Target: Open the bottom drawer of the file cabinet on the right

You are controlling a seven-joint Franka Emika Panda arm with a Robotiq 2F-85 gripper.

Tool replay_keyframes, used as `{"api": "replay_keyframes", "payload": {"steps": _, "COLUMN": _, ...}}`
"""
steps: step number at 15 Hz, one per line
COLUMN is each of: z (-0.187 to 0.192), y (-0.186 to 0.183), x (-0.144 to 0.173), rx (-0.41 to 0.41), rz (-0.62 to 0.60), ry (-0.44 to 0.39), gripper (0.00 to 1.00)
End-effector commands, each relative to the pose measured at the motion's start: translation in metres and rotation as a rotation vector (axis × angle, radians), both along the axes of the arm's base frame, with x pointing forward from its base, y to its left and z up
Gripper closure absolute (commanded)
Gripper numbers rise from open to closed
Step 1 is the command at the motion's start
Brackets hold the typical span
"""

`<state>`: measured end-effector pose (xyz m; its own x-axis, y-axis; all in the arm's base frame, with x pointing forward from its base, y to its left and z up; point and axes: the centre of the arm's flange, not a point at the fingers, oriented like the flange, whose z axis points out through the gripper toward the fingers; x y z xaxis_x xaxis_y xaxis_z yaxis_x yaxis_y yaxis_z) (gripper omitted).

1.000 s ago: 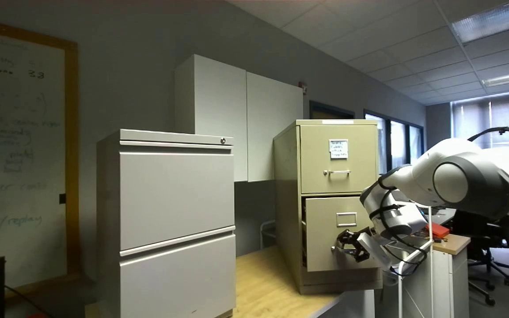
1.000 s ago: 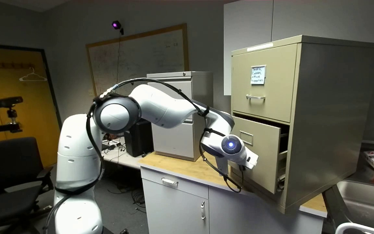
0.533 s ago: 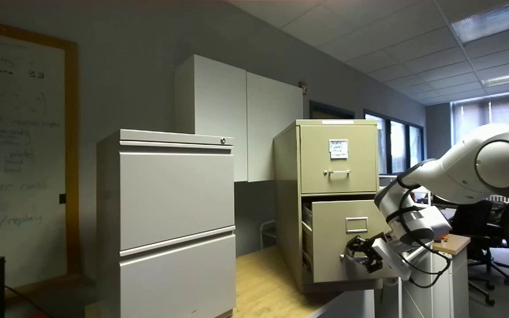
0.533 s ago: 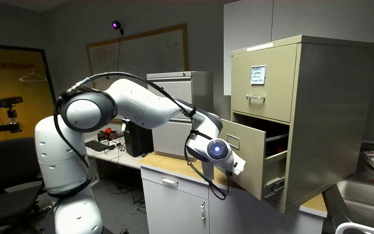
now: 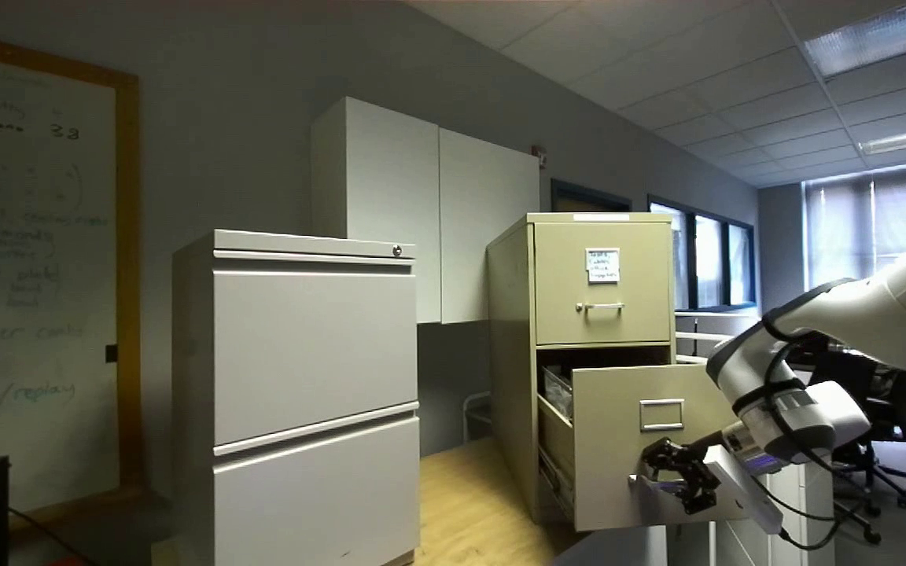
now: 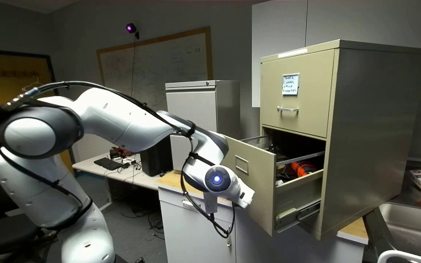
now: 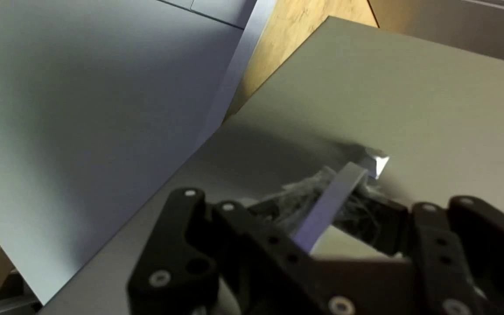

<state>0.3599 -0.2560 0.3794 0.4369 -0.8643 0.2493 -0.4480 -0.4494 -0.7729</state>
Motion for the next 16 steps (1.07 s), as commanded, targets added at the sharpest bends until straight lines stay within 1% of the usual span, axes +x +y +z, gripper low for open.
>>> {"api": "replay_keyframes", "payload": {"steps": 1, "z": -0.027, "y": 0.064, "x": -0.049, "rx": -0.022, "rz": 0.146, "ry": 0.033, "gripper": 0.98}}
{"api": "replay_keyframes", "payload": {"steps": 5, "z": -0.029, "y": 0.091, "x": -0.088, "rx": -0.038, "rz": 0.145, "ry": 0.02, "gripper": 0.98}}
{"api": "replay_keyframes", "payload": {"steps": 7, "z": -0.031, "y": 0.101, "x": -0.102, "rx": -0.041, "rz": 0.145, "ry": 0.012, "gripper": 0.98}}
{"api": "replay_keyframes", "payload": {"steps": 14, "z": -0.029, "y": 0.099, "x": -0.099, "rx": -0.041, "rz": 0.146, "ry": 0.026, "gripper": 0.98}}
{"api": "replay_keyframes", "payload": {"steps": 15, "z": -0.029, "y": 0.098, "x": -0.099, "rx": -0.04, "rz": 0.145, "ry": 0.03, "gripper": 0.66}}
{"api": "replay_keyframes", "payload": {"steps": 16, "z": -0.028, "y": 0.098, "x": -0.099, "rx": -0.04, "rz": 0.146, "ry": 0.032, "gripper": 0.65}}
